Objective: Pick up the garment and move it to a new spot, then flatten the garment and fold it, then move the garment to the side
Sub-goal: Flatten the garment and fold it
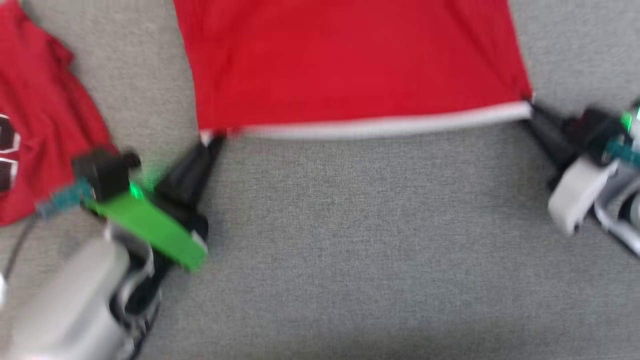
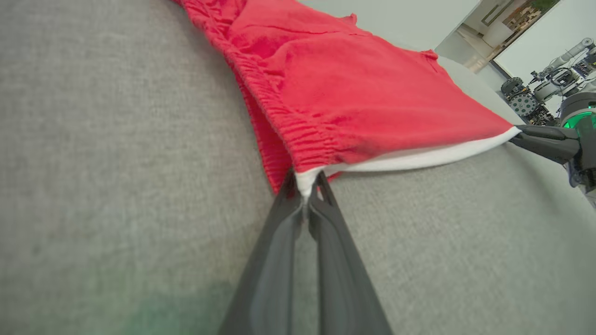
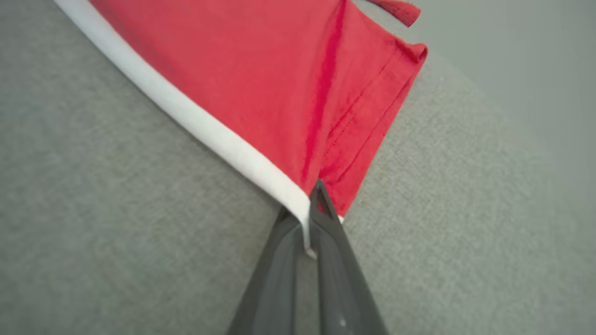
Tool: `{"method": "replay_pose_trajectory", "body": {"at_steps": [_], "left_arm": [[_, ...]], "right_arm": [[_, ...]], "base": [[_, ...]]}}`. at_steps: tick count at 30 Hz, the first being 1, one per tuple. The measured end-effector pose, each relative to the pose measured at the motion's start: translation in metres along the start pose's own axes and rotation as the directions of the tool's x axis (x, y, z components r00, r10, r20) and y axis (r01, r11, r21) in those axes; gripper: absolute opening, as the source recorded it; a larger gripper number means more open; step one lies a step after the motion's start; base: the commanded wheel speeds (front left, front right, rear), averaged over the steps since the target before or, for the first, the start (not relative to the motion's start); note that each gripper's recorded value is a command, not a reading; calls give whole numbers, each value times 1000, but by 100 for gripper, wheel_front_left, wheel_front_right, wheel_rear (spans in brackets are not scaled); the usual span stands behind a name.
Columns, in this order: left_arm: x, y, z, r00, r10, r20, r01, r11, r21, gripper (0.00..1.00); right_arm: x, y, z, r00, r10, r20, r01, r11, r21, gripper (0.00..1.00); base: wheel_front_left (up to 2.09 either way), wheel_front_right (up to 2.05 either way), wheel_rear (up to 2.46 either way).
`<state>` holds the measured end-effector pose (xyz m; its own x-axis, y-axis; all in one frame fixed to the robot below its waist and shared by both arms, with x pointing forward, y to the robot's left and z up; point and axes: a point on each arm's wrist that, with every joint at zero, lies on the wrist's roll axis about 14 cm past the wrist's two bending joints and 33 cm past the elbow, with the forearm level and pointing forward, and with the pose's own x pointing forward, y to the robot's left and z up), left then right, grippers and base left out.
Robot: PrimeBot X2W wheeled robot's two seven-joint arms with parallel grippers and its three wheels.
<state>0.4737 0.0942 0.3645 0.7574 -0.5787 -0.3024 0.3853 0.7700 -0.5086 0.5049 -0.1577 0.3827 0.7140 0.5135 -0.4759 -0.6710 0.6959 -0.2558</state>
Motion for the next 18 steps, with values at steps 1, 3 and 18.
{"method": "replay_pose_trajectory", "body": {"at_steps": [1,3,18], "left_arm": [[-15,-6,-8,1000,17,-8,-17,999,-32,0],[-40,-21,-22,999,43,-19,-45,993,-107,0],[-157,-128,-41,996,79,33,-67,956,-287,0]], "right_arm": [[-14,12,-2,1000,10,-10,-10,1000,28,0],[-41,35,-6,999,30,-36,-27,997,72,0],[-204,95,34,995,-84,-56,89,992,91,0]], "base": [[0,0,0],[0,0,0],[0,0,0]]}}
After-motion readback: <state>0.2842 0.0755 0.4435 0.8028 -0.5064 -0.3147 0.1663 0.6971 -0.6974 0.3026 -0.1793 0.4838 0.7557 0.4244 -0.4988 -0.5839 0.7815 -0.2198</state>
